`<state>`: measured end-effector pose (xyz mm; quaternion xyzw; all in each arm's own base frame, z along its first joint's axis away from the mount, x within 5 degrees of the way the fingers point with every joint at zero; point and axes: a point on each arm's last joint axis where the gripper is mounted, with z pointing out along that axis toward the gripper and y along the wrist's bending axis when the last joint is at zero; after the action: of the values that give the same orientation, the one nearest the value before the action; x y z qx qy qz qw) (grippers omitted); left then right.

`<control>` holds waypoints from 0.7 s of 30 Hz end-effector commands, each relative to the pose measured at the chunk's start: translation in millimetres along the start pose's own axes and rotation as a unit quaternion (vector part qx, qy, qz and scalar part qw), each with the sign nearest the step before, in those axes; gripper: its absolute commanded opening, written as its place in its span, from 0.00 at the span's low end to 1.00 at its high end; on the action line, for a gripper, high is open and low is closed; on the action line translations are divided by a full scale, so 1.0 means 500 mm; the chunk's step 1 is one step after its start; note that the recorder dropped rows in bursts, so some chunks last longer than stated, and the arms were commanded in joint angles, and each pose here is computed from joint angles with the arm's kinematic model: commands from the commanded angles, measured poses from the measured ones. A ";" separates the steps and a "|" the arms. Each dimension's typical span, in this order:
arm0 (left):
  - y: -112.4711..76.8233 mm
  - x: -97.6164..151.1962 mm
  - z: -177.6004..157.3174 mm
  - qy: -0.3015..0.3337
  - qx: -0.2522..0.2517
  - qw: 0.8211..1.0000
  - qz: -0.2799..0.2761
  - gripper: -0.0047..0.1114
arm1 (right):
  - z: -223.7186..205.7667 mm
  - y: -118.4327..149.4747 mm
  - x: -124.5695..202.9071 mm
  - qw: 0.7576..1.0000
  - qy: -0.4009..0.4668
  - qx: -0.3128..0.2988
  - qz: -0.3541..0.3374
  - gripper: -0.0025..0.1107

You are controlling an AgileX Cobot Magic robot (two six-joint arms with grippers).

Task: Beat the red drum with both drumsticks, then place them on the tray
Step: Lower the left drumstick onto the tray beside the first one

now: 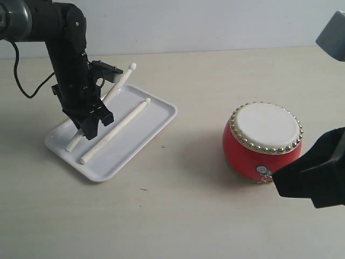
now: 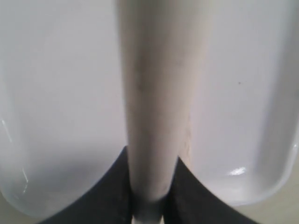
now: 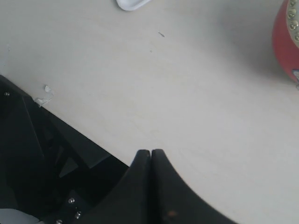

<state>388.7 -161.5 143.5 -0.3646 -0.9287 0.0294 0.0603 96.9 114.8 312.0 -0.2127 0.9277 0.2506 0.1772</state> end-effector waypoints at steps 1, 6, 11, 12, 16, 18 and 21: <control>0.001 0.000 0.011 0.008 -0.001 1.000 -0.003 0.04 | -0.002 0.000 0.003 1.000 -0.003 -0.002 -0.002 0.02; 0.005 0.001 0.020 0.016 -0.006 1.000 0.001 0.04 | -0.002 0.000 0.003 1.000 -0.003 -0.002 -0.002 0.02; 0.009 0.001 0.024 0.022 -0.012 1.000 -0.002 0.04 | -0.002 0.000 0.003 1.000 -0.003 -0.002 -0.001 0.02; 0.010 0.001 0.026 0.023 -0.014 1.000 -0.005 0.04 | -0.002 0.000 0.003 1.000 -0.003 -0.002 -0.001 0.02; 0.012 0.001 0.031 0.027 -0.015 0.999 -0.011 0.04 | -0.002 0.000 0.003 1.000 -0.003 -0.002 -0.001 0.02; 0.012 0.001 0.036 0.030 -0.014 0.999 -0.011 0.04 | -0.002 0.000 0.003 1.000 -0.003 -0.002 -0.001 0.02; 0.014 0.001 0.040 0.033 -0.016 0.999 -0.009 0.04 | -0.002 0.000 0.003 1.000 -0.003 -0.002 -0.001 0.02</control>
<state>389.9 -157.6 123.1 -0.3609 -0.9287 0.0065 0.0853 96.9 114.8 312.0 -0.2118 0.9279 0.2507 0.1770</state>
